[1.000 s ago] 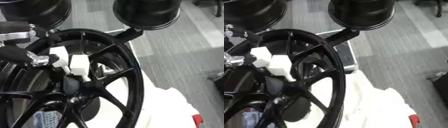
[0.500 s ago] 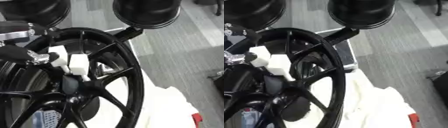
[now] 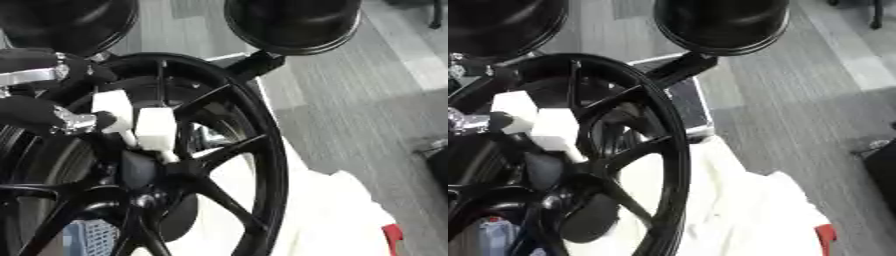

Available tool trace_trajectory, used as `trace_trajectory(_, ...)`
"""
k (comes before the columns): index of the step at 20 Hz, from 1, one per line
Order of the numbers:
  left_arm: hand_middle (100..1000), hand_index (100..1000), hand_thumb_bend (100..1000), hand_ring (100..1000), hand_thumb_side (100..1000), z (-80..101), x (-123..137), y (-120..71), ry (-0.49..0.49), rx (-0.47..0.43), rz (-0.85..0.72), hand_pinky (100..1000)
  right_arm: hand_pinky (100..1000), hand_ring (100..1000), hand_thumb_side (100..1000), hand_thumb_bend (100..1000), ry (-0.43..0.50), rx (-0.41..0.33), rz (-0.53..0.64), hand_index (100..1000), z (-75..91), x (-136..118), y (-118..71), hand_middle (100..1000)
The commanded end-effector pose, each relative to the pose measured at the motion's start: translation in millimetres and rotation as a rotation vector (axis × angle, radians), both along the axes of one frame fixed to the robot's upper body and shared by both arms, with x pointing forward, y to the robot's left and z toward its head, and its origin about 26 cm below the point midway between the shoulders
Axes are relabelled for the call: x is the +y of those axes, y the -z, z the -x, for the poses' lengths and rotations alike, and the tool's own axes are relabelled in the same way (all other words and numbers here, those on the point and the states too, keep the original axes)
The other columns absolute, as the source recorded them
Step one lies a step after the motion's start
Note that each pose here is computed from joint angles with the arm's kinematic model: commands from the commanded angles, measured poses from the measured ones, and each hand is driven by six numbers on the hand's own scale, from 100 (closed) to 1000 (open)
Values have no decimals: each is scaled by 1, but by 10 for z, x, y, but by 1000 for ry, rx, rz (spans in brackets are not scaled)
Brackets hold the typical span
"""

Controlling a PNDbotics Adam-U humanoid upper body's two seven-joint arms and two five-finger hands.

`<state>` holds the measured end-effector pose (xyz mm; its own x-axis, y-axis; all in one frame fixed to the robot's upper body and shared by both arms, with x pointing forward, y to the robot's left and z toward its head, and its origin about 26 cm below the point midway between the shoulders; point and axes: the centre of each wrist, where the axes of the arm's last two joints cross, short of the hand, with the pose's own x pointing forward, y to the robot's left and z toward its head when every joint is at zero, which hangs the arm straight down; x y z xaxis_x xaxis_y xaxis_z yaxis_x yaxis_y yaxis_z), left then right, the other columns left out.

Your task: Pull the pin out of the wheel hub.

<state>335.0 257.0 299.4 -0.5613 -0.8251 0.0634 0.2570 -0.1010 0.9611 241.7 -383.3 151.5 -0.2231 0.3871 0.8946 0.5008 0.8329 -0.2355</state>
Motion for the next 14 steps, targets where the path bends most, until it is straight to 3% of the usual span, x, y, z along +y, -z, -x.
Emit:
trace_trajectory(1, 802, 961, 364, 930, 784, 4, 55, -74, -20, -28, -20, 960, 769, 588, 583, 100, 2, -25, 11, 690, 11, -3, -82, 518)
trace_trajectory(14, 774, 952, 364, 917, 789, -52, 65, -9, -31, -17, -41, 934, 768, 587, 589, 100, 3, -29, -8, 689, -2, 23, -69, 517)
